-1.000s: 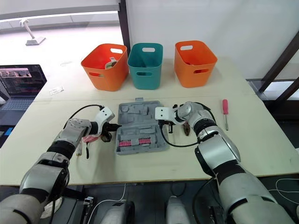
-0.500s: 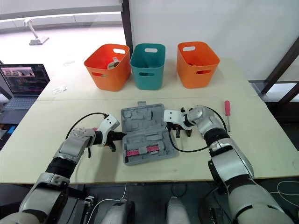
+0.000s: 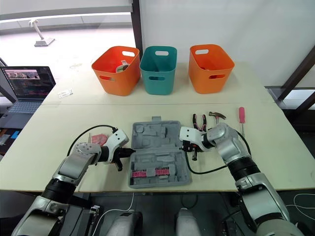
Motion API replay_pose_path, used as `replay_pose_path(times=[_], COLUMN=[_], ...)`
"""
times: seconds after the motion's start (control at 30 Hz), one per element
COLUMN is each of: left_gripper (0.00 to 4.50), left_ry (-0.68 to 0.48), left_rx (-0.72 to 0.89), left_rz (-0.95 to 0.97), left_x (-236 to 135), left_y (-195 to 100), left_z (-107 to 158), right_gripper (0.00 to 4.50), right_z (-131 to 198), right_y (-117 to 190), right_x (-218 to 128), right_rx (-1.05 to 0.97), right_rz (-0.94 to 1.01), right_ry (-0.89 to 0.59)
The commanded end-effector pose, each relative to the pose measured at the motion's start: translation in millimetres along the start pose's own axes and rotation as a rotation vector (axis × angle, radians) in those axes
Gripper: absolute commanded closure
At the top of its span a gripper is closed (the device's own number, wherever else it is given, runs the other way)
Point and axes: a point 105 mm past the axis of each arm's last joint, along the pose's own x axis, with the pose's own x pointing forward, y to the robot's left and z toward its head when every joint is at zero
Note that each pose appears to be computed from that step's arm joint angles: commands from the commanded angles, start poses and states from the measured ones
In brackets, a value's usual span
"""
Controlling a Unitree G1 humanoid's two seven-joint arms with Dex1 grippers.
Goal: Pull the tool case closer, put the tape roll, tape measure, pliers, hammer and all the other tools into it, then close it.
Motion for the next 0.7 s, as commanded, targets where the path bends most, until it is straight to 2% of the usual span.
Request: replay_pose_path(times=[0.03,0.7], left_gripper=[4.47,4.47], left_ry=[0.029,0.136], left_rx=[0.076,-0.035], left_rz=[-0.056,-0.057], left_x=[10,-4], left_y=[-19,-43], left_z=[1,-21], right_gripper=[4.50,4.50], right_z=[10,-3], right_y=[18,30], right_x=[9,2], right_rx=[-0.015,0.044], right_rz=[0.092,0.130], right_ry=[-0.036,-0.014])
